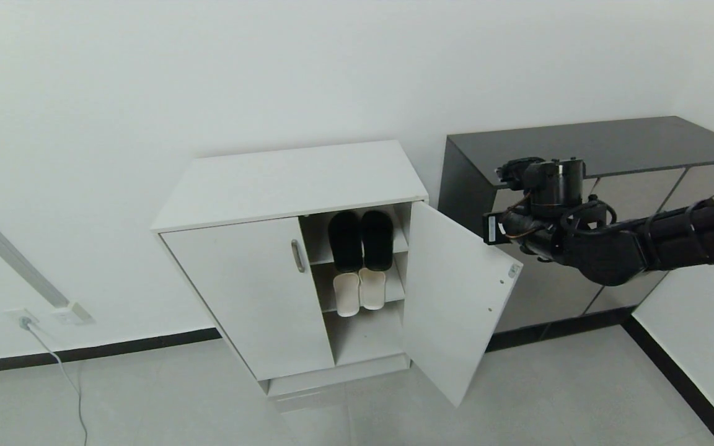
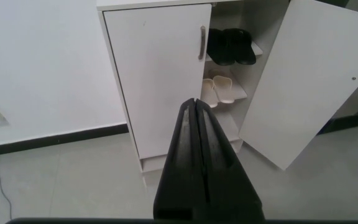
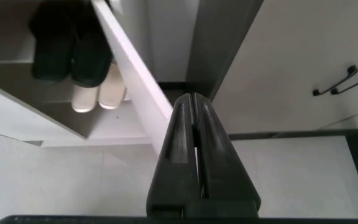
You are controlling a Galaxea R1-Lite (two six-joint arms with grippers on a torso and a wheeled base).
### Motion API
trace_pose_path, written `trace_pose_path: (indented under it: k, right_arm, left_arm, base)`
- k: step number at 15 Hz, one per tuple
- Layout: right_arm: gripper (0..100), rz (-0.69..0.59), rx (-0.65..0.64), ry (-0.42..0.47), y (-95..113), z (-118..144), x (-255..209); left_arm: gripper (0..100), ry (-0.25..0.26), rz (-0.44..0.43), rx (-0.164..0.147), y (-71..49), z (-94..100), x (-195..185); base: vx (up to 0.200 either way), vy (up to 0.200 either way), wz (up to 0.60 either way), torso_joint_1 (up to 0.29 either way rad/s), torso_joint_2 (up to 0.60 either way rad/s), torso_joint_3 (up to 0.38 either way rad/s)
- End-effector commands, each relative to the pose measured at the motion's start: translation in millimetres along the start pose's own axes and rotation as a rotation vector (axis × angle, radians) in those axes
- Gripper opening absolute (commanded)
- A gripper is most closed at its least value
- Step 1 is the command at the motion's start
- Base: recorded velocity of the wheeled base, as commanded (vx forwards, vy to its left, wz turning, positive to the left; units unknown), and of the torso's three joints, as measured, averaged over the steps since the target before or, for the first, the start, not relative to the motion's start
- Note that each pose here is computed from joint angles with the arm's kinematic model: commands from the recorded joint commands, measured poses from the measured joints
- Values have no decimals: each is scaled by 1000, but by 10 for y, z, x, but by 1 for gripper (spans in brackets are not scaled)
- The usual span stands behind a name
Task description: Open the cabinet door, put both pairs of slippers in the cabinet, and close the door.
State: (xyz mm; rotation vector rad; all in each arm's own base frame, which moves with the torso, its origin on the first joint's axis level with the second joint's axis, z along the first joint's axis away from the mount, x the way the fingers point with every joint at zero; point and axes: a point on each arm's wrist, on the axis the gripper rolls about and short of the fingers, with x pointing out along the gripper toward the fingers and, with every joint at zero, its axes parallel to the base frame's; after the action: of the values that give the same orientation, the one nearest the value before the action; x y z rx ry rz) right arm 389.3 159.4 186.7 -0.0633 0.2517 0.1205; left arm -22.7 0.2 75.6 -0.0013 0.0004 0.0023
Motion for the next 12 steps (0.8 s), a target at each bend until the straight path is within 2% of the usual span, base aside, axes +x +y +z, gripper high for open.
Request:
trace_pose_path:
  k: [1, 6, 12]
  right_arm:
    - [0, -14, -6, 38, -21, -166, 206]
    - [0, -33, -4, 66, -76, -289, 349]
    - [0, -13, -12, 94, 7, -371, 298]
  left_arm:
    - [0, 1, 1, 0, 0, 1, 1]
    - [0, 1, 1, 0, 0, 1, 1]
    - [0, 1, 1, 1, 0, 1, 1]
  base:
    - [0, 0, 0, 0, 0, 0]
    - [0, 0, 0, 0, 0, 0]
    - [0, 0, 0, 0, 0, 0]
